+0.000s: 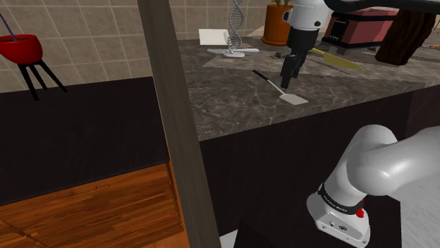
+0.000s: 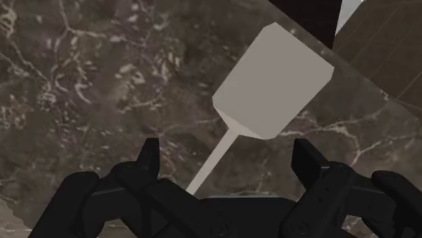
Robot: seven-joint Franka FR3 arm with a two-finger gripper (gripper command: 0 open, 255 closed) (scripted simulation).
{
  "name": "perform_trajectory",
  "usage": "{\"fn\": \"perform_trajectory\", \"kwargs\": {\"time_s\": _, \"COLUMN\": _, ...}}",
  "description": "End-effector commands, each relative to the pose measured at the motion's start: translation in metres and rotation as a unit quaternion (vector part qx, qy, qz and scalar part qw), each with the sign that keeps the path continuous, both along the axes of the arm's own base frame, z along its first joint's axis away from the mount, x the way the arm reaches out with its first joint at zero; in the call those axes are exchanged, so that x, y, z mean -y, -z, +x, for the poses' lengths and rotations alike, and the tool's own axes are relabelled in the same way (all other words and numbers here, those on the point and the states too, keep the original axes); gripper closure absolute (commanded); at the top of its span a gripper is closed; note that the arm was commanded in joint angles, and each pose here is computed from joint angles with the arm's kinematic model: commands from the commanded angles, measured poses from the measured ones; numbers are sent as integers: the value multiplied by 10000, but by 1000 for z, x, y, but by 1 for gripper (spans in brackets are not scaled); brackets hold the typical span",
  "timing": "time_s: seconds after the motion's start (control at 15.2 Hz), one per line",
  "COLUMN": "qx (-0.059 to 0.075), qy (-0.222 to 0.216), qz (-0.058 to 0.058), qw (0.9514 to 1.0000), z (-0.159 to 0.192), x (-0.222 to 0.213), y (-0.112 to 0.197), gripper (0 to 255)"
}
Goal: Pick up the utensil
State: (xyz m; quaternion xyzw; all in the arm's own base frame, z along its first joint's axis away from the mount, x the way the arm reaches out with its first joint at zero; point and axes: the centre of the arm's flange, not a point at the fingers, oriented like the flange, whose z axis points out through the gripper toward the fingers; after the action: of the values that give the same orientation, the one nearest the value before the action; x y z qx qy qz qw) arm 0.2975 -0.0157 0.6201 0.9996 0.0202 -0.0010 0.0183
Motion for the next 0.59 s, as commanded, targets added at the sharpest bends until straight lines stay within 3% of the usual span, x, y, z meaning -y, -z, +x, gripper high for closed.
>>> {"fn": "perform_trajectory", "kwargs": {"time_s": 0.0, "qx": 0, "qy": 0, "qz": 0, "qw": 10000, "z": 0, "x": 0, "y": 0, "gripper": 0}}
{"fn": "perform_trajectory", "kwargs": {"time_s": 0.07, "qx": 75, "qy": 568, "qz": 19, "qw": 9984, "z": 11, "x": 3, "y": -2, "gripper": 0}}
{"fn": "perform_trajectory", "kwargs": {"time_s": 0.13, "qx": 151, "qy": 1134, "qz": 37, "qw": 9934, "z": 22, "x": 7, "y": -5, "gripper": 0}}
{"fn": "perform_trajectory", "kwargs": {"time_s": 0.2, "qx": 225, "qy": 1697, "qz": 55, "qw": 9852, "z": 32, "x": 12, "y": -8, "gripper": 0}}
{"fn": "perform_trajectory", "kwargs": {"time_s": 0.26, "qx": 299, "qy": 2253, "qz": 74, "qw": 9738, "z": 41, "x": 18, "y": -10, "gripper": 0}}
{"fn": "perform_trajectory", "kwargs": {"time_s": 0.33, "qx": 372, "qy": 2803, "qz": 91, "qw": 9591, "z": 50, "x": 25, "y": -13, "gripper": 0}}
{"fn": "perform_trajectory", "kwargs": {"time_s": 0.53, "qx": 380, "qy": 2861, "qz": 94, "qw": 9574, "z": 51, "x": 26, "y": -3, "gripper": 0}}
